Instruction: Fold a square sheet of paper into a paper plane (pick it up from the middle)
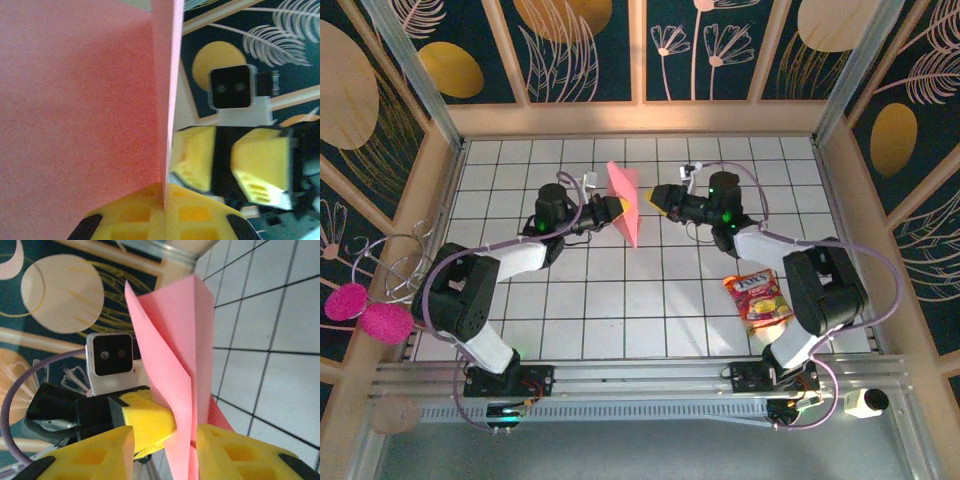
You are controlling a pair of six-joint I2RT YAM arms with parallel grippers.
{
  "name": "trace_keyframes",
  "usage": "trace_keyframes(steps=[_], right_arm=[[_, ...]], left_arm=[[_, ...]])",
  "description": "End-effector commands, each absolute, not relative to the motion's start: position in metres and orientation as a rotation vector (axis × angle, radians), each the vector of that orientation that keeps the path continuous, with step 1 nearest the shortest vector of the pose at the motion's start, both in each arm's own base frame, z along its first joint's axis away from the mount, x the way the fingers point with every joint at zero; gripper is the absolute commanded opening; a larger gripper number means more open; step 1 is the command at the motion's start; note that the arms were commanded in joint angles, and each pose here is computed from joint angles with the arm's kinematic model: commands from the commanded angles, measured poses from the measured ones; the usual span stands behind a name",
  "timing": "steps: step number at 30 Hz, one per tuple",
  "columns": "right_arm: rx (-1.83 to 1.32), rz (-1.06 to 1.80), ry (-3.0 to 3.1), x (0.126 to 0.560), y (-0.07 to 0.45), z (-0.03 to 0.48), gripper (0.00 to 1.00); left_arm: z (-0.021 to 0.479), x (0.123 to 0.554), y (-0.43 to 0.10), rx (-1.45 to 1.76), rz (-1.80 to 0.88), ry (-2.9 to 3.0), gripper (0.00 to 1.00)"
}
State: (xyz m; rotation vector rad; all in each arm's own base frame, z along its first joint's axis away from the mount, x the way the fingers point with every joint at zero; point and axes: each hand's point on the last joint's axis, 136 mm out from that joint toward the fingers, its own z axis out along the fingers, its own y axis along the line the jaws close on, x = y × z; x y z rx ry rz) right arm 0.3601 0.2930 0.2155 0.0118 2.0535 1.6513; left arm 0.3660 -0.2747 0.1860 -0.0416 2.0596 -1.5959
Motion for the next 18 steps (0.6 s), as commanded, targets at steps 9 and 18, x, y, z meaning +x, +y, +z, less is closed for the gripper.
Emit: trace_keyframes(steps=[9,18], right_arm=[[0.15,1.082,2.132,0.378,0.223,0.2,0.42],[0.259,0.895,2.132,0.379,0.192,0.193,0.42]], left_arm=[[0.152,0.402,-0.205,0.004,-0.492,2.391,0.06],[0.13,0.421,-0.171,0.089,0.441,2.411,0.05]])
